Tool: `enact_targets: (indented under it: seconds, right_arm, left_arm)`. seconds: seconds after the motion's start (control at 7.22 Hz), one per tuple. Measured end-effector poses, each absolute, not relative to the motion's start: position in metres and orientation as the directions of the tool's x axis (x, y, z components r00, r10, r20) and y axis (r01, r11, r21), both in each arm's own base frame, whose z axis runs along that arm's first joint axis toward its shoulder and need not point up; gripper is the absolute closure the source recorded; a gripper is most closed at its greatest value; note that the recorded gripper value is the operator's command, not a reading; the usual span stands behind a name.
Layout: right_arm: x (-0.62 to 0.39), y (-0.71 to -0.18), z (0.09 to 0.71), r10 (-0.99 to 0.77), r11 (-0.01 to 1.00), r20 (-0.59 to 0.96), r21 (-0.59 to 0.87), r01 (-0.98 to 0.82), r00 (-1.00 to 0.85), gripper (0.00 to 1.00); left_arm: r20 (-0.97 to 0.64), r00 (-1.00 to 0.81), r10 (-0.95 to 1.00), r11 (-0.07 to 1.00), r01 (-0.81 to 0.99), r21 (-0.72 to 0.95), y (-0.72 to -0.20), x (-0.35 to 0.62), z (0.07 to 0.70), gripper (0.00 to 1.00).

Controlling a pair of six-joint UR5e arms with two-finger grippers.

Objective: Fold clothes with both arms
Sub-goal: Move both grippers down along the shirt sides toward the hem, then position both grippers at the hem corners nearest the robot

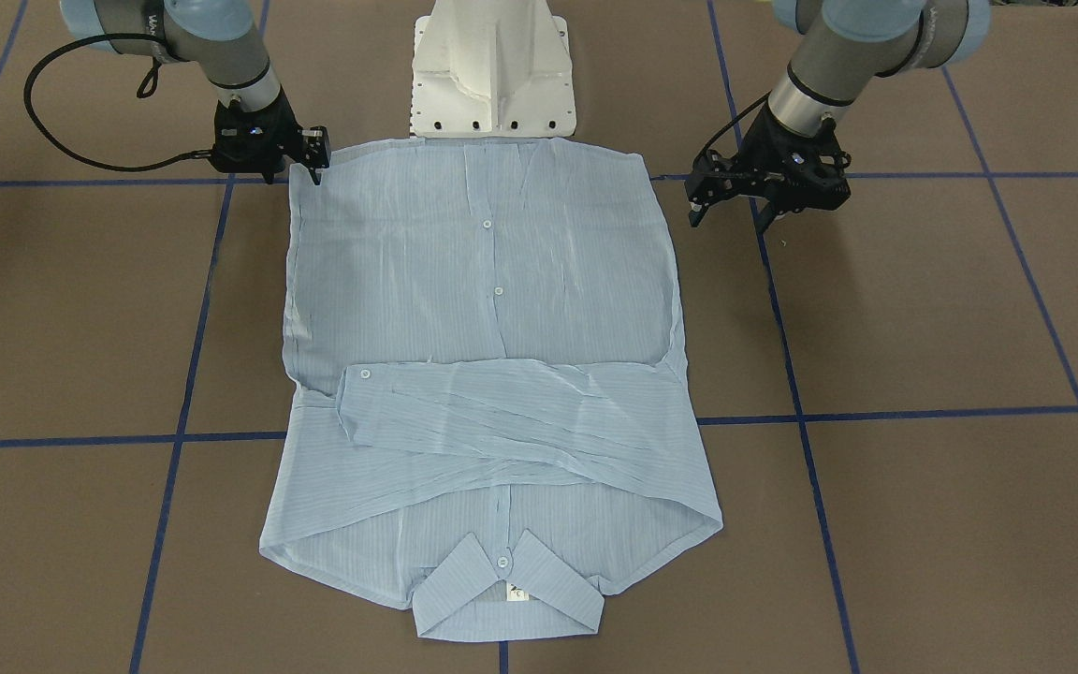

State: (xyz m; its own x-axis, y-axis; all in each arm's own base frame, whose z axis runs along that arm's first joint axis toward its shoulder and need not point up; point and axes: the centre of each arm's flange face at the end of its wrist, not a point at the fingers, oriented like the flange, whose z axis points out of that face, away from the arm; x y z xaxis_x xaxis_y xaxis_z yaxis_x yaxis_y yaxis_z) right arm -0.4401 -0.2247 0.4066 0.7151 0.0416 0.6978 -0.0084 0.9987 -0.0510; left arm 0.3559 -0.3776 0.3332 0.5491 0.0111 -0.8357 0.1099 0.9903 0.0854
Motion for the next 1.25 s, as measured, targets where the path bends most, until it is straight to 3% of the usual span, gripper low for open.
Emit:
enact_targets:
  seconds: [0.42, 1.11, 1.25]
  right_arm:
    - [-0.4406, -0.2231, 0.4083, 0.041, 0.998, 0.696, -0.064, 0.004, 0.717, 0.47]
    - [-0.4412, -0.2216, 0.4091, 0.042, 0.997, 0.696, -0.076, 0.016, 0.717, 0.49]
    - [-0.4418, -0.2217, 0.4107, 0.041, 0.997, 0.694, -0.076, 0.017, 0.719, 0.57]
  left_arm:
    - [-0.836, 0.549, 0.011, 0.990, 0.110, 0.086, -0.3776, 0.3556, 0.3328, 0.01]
    - [-0.835, 0.550, 0.010, 0.990, 0.110, 0.085, -0.3776, 0.3555, 0.3334, 0.01]
    - [-0.835, 0.551, 0.010, 0.990, 0.110, 0.084, -0.3776, 0.3556, 0.3338, 0.01]
